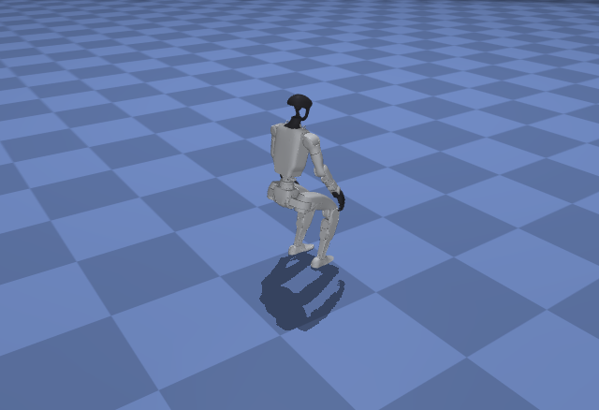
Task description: Static pose
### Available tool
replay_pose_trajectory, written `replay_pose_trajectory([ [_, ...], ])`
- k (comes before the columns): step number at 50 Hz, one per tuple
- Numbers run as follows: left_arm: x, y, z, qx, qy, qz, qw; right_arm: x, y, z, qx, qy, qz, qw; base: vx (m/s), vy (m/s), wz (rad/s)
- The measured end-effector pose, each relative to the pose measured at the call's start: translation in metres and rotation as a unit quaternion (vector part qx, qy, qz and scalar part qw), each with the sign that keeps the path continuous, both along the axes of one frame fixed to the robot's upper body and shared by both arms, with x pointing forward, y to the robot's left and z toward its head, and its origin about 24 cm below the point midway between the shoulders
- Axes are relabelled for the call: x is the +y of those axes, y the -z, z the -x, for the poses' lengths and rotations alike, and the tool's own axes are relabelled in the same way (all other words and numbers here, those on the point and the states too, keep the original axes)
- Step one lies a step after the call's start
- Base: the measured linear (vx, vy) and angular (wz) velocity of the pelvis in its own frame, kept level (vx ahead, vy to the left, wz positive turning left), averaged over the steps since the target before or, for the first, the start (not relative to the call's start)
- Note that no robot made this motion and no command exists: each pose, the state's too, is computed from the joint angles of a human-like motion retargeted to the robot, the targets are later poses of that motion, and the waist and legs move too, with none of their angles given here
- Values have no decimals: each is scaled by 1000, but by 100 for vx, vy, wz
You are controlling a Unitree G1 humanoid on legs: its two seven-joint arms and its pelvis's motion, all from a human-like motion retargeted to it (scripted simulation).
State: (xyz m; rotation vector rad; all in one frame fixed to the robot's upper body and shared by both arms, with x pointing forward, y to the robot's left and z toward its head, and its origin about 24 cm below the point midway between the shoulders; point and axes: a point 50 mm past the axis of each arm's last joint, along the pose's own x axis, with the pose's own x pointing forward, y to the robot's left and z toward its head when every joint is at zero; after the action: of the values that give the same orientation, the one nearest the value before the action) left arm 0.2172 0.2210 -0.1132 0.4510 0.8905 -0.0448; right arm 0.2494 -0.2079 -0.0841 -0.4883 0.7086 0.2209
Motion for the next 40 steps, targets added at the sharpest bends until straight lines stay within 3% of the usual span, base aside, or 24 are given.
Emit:
replay_pose_trajectory([
  [40,5,-27,-33,-71,19,-34,997,-1,-20,-21,-49,-36,46,997,0,0,0],
])
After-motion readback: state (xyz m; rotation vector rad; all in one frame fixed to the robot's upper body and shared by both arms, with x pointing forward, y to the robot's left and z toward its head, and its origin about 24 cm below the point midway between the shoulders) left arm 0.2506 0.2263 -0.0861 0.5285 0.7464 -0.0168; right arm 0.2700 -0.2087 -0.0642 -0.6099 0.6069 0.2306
